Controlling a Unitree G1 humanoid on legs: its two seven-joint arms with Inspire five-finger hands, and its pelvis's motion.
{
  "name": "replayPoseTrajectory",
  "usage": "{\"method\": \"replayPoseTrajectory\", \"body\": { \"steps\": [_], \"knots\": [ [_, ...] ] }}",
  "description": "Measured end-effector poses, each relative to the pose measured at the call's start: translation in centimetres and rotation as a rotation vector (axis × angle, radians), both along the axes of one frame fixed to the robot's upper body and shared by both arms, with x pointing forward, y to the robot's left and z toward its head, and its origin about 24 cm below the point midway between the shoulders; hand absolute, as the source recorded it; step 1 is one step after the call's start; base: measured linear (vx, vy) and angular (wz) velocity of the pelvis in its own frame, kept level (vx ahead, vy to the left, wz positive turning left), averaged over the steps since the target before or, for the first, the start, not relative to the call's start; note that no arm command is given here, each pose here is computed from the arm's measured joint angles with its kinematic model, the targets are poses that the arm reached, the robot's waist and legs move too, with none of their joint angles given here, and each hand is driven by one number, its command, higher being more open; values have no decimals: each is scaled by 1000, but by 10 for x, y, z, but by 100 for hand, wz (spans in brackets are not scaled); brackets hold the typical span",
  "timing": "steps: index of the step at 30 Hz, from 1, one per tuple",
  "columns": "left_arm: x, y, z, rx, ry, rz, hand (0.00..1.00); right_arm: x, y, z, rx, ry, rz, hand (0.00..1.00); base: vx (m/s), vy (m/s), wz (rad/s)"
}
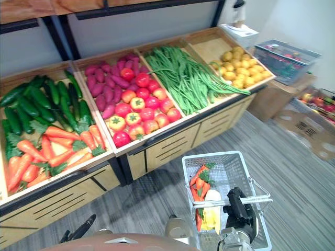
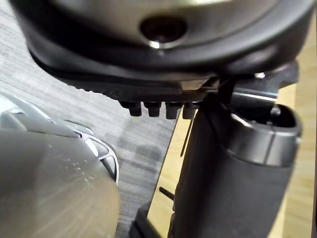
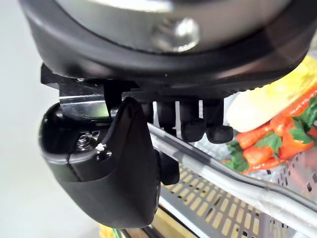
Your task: Pick vegetable in the basket
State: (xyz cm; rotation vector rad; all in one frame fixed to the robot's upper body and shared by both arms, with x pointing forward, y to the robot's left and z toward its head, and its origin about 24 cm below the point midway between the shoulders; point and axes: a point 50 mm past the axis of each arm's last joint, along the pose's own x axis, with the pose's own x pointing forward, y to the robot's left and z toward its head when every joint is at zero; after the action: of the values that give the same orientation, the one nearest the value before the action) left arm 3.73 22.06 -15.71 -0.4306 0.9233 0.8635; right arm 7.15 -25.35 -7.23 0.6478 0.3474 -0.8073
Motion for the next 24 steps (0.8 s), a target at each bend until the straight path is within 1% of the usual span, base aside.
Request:
{"method": "replayPoseTrajectory", "body": {
  "steps": [2, 5, 6, 9, 10, 11, 13, 14, 15, 17, 18, 22, 24],
  "knots": [
    [5, 2, 2, 26, -5, -24, 100, 0, 3, 5, -4, -24, -6, 0, -52, 99, -96],
    [20, 7, 8, 57, -53, -54, 100, 1, 0, 13, -22, -52, -9, 0, -63, 113, -112],
    [31, 10, 11, 73, -74, -89, 100, 3, 0, 14, -25, -61, -6, 0, 21, 111, -88],
    [49, 19, 17, 103, -116, -165, 100, 1, -3, 14, -32, -44, -31, 0, 99, -6, -62],
    [58, 21, 20, 111, -140, -172, 100, 6, -6, 16, -42, -50, -35, 0, 127, -80, -76],
    [59, 19, 19, 106, -144, -170, 100, 15, -7, 16, -45, -61, -25, 0, 74, -75, -135],
    [63, 13, 18, 81, -158, -173, 100, 52, -10, 19, -51, -122, 25, 0, -23, -54, -171],
    [68, 11, 19, 82, -183, -173, 100, 61, -10, 22, -61, -153, 26, 0, 6, -2, -131],
    [70, 16, 21, 99, -187, -165, 100, 66, -8, 22, -59, -162, 33, 0, 57, -3, -87],
    [66, 14, 18, 85, -171, -151, 100, 71, -7, 19, -60, -139, 76, 0, 101, -64, -38],
    [64, 13, 17, 80, -165, -147, 100, 67, -5, 16, -55, -120, 87, 0, 97, -79, -14],
    [56, 13, 14, 66, -139, -106, 100, 68, 3, 14, -19, -132, 117, 0, 85, -108, -13],
    [46, 9, 10, 50, -101, -80, 100, 65, 5, 14, -17, -142, 138, 0, 81, -102, -24]
  ]
}}
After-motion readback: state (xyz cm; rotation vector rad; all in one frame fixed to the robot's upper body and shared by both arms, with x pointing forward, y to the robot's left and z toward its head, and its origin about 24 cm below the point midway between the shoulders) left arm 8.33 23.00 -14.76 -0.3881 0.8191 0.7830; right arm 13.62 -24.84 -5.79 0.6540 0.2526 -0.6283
